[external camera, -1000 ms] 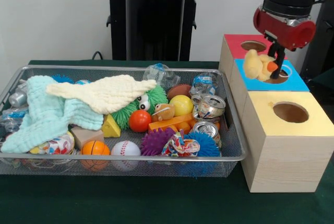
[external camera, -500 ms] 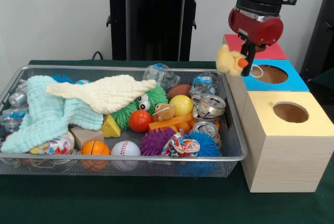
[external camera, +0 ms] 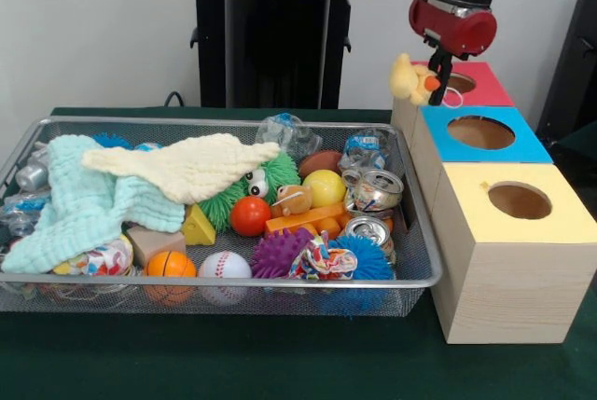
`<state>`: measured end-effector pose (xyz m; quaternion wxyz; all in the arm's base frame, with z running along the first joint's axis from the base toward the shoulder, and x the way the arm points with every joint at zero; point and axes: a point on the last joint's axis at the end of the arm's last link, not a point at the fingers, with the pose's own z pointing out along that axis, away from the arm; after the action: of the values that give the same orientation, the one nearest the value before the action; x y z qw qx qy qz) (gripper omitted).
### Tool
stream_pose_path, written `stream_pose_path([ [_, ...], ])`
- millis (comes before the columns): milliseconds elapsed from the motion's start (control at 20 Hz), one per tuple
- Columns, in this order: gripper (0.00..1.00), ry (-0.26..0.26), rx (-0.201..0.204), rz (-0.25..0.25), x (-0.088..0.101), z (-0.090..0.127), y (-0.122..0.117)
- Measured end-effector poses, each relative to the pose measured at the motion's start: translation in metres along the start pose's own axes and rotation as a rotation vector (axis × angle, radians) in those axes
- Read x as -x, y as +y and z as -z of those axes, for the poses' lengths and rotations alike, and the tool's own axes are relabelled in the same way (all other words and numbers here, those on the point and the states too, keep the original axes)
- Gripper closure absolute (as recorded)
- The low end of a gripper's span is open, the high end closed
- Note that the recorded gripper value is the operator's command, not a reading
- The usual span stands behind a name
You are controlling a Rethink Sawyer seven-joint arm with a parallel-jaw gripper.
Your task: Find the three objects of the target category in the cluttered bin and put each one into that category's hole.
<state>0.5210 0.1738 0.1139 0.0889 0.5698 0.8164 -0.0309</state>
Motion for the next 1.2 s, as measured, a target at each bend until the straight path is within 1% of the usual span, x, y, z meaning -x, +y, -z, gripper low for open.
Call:
stream_pose_path([
  [400, 1.0, 0.01, -0.006, 0.047, -0.041, 0.005, -0.037],
  [750, 1.0, 0.004, 0.0, 0.08, -0.065, 0.005, -0.058],
  [800, 1.0, 0.0, 0.002, 0.095, -0.076, 0.006, -0.064],
  [900, 1.0, -0.002, 0.006, 0.107, -0.084, 0.007, -0.067],
  [950, 1.0, -0.005, 0.016, 0.123, -0.096, 0.009, -0.068],
  [1100, 1.0, -0.007, 0.03, 0.139, -0.11, 0.012, -0.068],
  [1200, 1.0, -0.008, 0.049, 0.157, -0.128, 0.016, -0.068],
])
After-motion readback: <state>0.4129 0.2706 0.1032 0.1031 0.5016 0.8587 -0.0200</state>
